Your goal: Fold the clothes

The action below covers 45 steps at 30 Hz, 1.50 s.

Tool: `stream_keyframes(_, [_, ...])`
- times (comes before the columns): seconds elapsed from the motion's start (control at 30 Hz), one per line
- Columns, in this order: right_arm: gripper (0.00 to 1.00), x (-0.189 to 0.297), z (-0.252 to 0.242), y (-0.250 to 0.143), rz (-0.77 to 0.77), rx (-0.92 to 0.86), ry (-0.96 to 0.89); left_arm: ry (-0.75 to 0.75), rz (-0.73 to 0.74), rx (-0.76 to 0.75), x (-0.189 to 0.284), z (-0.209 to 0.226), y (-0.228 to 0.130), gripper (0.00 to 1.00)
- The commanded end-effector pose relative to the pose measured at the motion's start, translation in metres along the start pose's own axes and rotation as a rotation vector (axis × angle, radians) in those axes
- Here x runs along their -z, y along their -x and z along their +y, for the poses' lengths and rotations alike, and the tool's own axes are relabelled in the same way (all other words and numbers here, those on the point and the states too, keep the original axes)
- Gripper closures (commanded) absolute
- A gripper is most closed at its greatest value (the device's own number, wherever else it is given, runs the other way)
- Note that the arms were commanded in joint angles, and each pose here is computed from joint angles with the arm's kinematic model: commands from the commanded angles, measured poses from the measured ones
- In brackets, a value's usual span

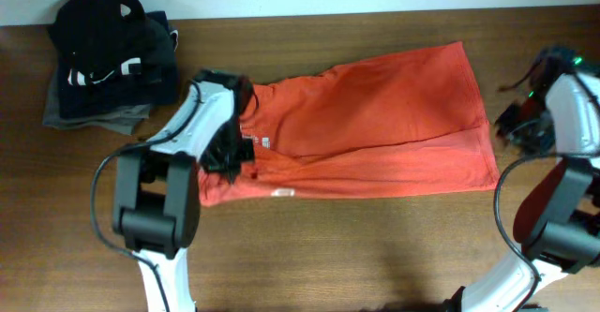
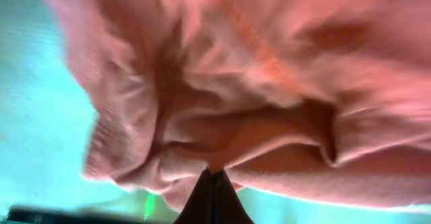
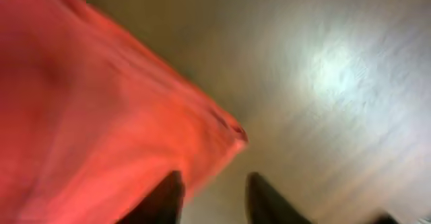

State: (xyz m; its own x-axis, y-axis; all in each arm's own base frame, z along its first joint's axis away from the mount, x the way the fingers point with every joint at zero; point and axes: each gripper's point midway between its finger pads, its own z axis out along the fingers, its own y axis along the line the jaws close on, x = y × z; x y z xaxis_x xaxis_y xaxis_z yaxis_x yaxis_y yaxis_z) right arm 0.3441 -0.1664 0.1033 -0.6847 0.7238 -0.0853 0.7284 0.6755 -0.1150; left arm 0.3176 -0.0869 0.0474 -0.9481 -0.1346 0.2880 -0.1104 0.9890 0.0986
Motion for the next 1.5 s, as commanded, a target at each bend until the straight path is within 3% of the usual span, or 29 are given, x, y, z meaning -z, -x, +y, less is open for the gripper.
stream_keyframes(0.0, [0.36,0.049,0.021,0.037,-0.169,0.054,0.131,-0.035,-0.175,0.059,0.04,0.008,0.032,0.92])
stream_keyframes(0.07, [0.11,0.073,0.041,0.059,-0.266,0.101,0.238,-0.072,-0.256,0.078,0.055,0.007,0.052,0.83])
stream_keyframes(0.23, [0.04,0.093,0.052,0.077,-0.349,0.102,0.306,-0.106,-0.258,0.094,0.063,0.01,0.054,0.82])
stream_keyframes(0.33, [0.01,0.093,0.054,0.081,-0.362,0.102,0.311,-0.095,-0.241,0.091,0.062,0.013,0.05,0.66])
stream_keyframes(0.53, [0.01,0.101,0.074,0.103,-0.449,0.121,0.399,-0.152,-0.44,0.055,0.08,0.0,0.096,0.48])
stream_keyframes(0.77, [0.01,0.083,0.11,0.125,-0.484,0.16,0.491,-0.258,-0.746,0.081,0.115,-0.001,0.175,0.43])
stream_keyframes(0.93, [0.01,0.057,0.143,0.118,-0.463,0.255,0.487,-0.27,-0.772,0.078,0.096,0.028,0.211,0.4])
stream_keyframes(1.07, [0.01,0.046,0.17,0.109,-0.471,0.323,0.467,-0.37,-0.81,0.026,0.084,0.029,0.238,0.4])
stream_keyframes(1.47, [0.01,0.041,0.176,0.098,-0.456,0.343,0.418,-0.451,-0.833,-0.166,0.053,-0.028,0.258,0.39])
